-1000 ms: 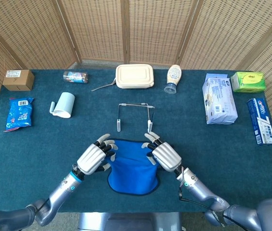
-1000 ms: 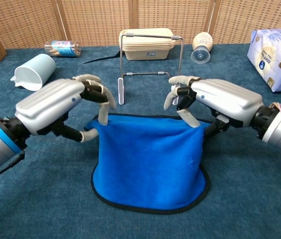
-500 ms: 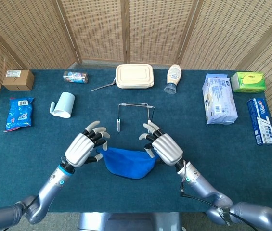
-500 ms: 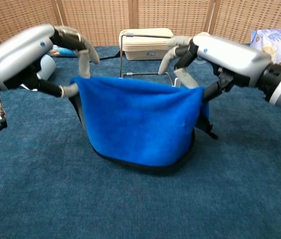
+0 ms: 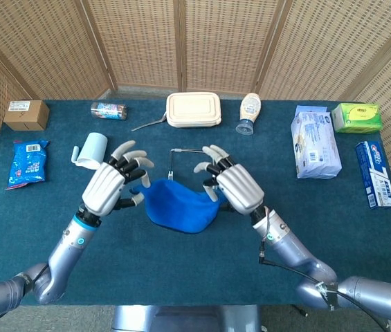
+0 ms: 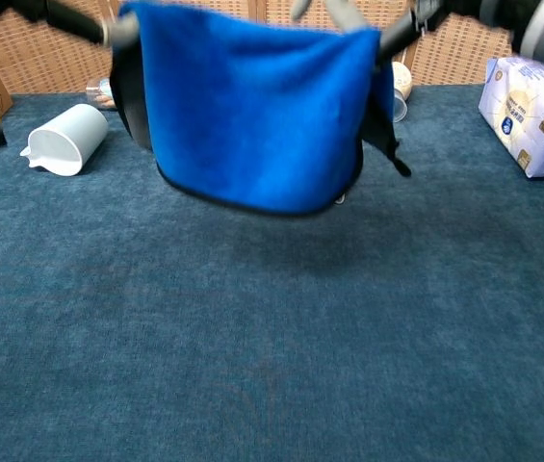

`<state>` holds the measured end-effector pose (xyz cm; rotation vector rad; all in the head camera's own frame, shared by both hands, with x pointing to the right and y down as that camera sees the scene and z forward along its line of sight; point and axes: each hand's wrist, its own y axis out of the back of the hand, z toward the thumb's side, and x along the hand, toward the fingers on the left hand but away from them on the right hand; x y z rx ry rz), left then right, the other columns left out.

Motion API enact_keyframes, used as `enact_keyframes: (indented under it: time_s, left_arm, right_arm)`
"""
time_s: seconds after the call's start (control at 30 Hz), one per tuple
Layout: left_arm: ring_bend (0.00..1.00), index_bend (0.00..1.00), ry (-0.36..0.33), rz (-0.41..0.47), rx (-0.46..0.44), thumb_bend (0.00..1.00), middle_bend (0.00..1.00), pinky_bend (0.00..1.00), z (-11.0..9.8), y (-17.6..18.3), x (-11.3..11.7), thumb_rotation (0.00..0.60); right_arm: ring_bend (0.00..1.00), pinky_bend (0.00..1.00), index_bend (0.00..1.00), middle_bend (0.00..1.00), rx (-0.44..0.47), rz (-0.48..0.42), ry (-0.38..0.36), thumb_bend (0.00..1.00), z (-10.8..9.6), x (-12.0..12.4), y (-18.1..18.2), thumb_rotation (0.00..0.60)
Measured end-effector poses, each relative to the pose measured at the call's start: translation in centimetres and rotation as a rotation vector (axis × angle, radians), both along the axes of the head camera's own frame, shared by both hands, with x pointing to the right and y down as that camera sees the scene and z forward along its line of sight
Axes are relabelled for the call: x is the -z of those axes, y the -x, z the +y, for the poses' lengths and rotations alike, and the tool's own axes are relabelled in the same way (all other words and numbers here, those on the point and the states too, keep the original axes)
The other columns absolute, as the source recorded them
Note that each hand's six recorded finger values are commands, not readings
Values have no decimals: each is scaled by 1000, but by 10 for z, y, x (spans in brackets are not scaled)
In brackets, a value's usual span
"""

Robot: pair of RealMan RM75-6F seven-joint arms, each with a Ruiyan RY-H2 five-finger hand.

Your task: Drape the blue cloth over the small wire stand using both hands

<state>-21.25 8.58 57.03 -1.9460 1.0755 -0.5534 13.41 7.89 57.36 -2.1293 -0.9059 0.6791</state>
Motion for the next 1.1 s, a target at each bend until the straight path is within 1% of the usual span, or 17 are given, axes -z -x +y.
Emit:
enact_keyframes:
  time_s: [0.2, 0.37, 0.47, 0.6, 0.83, 1.1]
  left_arm:
    - [278, 712, -14, 19, 24, 476, 403, 120, -21, -1, 15, 600]
    - [278, 716, 13, 44, 63, 476, 402, 120, -41, -3, 21, 600]
    - [278, 717, 22, 55, 80, 475, 402, 119, -53, -5, 23, 600]
    - [278, 717, 38, 64, 95, 475, 402, 118, -65, -9, 23, 600]
    - [278, 716, 51, 48, 103, 471, 402, 116, -83, -17, 19, 600]
    - [277, 717, 57, 52, 108, 466, 402, 109, -96, -29, 13, 600]
  right_arm:
    - [43, 67, 812, 328, -34, -23, -9, 381, -22, 13, 3, 600]
    - [43, 67, 812, 328, -56, -39, 1, 385, -44, 19, 10, 600]
    - [43, 67, 812, 328, -71, -45, 13, 385, -53, 20, 11, 600]
    - [43, 66, 811, 328, -97, -54, 37, 386, -66, 19, 10, 600]
    - [42, 67, 811, 328, -125, -48, 43, 384, -83, 15, 9, 600]
    - [43, 67, 811, 331, -145, -28, 26, 385, -103, 10, 10, 600]
